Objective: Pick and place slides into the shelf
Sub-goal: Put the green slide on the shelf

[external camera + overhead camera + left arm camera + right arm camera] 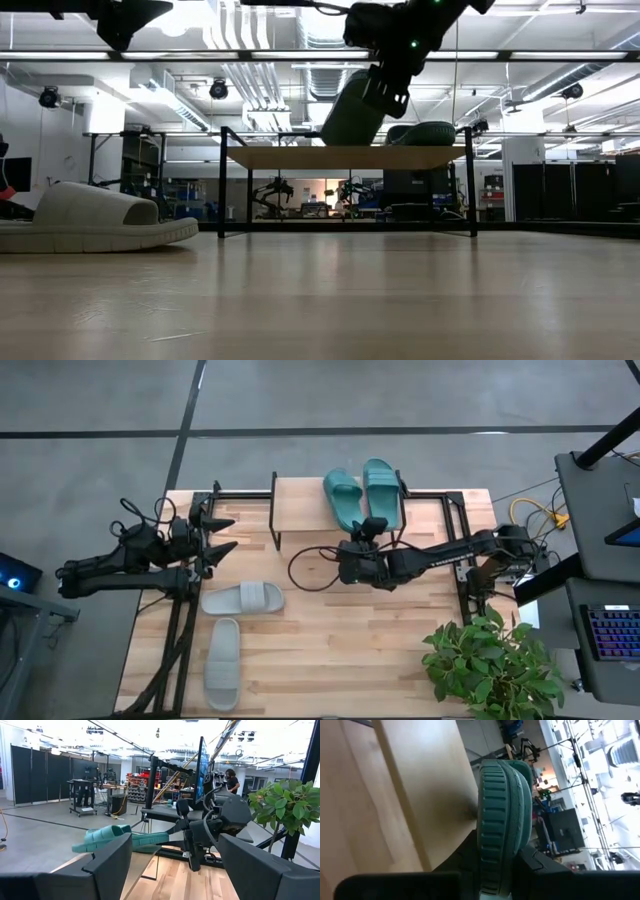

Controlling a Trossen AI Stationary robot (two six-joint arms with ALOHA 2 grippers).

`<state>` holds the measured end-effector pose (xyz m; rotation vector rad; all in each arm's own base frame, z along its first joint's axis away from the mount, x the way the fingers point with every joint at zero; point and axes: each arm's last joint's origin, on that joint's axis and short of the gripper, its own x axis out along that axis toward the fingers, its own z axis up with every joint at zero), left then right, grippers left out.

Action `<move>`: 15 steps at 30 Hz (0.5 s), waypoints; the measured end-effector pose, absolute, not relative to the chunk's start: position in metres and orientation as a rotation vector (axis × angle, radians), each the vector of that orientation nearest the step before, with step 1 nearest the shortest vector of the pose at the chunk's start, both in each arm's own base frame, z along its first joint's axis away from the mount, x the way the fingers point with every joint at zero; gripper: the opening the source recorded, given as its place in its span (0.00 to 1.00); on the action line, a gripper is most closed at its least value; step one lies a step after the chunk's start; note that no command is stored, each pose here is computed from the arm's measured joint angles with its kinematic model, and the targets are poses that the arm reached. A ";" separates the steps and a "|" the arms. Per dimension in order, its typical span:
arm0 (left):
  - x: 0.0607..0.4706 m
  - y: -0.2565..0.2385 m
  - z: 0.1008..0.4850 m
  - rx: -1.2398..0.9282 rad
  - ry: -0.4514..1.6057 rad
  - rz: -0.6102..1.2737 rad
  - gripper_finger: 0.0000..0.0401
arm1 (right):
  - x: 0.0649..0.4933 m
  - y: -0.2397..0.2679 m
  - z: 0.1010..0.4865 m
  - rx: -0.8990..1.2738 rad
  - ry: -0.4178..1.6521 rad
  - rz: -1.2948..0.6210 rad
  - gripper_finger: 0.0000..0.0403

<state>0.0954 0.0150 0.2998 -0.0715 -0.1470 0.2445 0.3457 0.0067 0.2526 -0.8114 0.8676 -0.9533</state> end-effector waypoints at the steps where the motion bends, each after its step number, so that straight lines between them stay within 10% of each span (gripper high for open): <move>1: 0.095 0.015 0.300 -0.072 -0.147 0.245 0.70 | 0.346 0.004 0.253 -0.815 0.871 -0.959 0.13; 15: 0.095 0.015 0.299 -0.069 -0.144 0.245 0.70 | 0.347 -0.016 0.254 -0.897 0.964 -0.954 0.13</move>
